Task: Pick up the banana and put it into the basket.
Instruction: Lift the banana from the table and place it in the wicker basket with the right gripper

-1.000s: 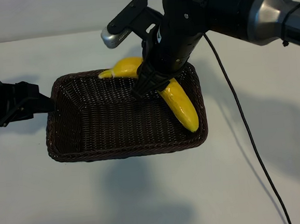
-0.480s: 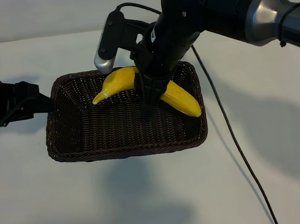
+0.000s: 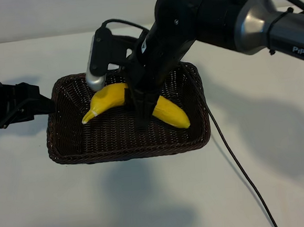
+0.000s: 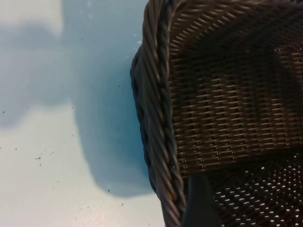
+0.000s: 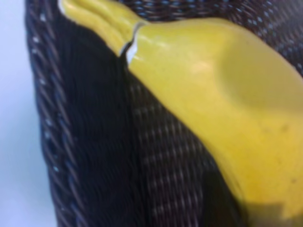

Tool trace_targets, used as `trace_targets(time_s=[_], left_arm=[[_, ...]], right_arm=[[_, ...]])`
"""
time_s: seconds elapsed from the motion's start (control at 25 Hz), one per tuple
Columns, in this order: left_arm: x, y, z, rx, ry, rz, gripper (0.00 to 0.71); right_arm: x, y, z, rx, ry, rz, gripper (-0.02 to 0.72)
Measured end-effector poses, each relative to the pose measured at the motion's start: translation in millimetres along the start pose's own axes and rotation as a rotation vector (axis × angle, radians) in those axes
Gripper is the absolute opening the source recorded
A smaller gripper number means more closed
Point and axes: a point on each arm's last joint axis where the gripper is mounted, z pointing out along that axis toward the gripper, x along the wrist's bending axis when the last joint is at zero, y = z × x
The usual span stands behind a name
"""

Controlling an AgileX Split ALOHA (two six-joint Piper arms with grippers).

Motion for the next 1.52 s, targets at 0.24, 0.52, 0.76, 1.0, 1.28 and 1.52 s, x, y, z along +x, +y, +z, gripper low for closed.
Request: trace_targets(time_s=[0.24,0.52,0.76,1.0,1.28,1.52], left_arm=[[0.0,0.0,0.0,0.000,0.000,0.005,0.547],[-0.1,-0.2,0.0,0.002,-0.001,0.005,0.547],[-0.1,-0.2,0.0,0.002,-0.001,0.005,0.547],[-0.2,-0.2,0.0,0.002,-0.002,0.004,0.547],[-0.2,-0.2,0.0,0.002,-0.002,0.004,0.547],[-0.2,-0.2,0.0,0.002,-0.002,0.000,0.547]], right_arm=[[3.1,1.8,9.6,-0.004,0.005,-0.015,0.426],[2.0,-2.4,28.4,-0.001,0.018,0.012,0.426],[1.2,-5.1,37.3,0.006,0.018,0.017,0.426],[1.2,-6.4,41.4,0.009,0.021,0.021,0.426],[2.8,-13.4,62.0,0.026,0.056,0.057,0.426],[2.9,-16.1,70.1,0.028,0.060,0.069,0.426]])
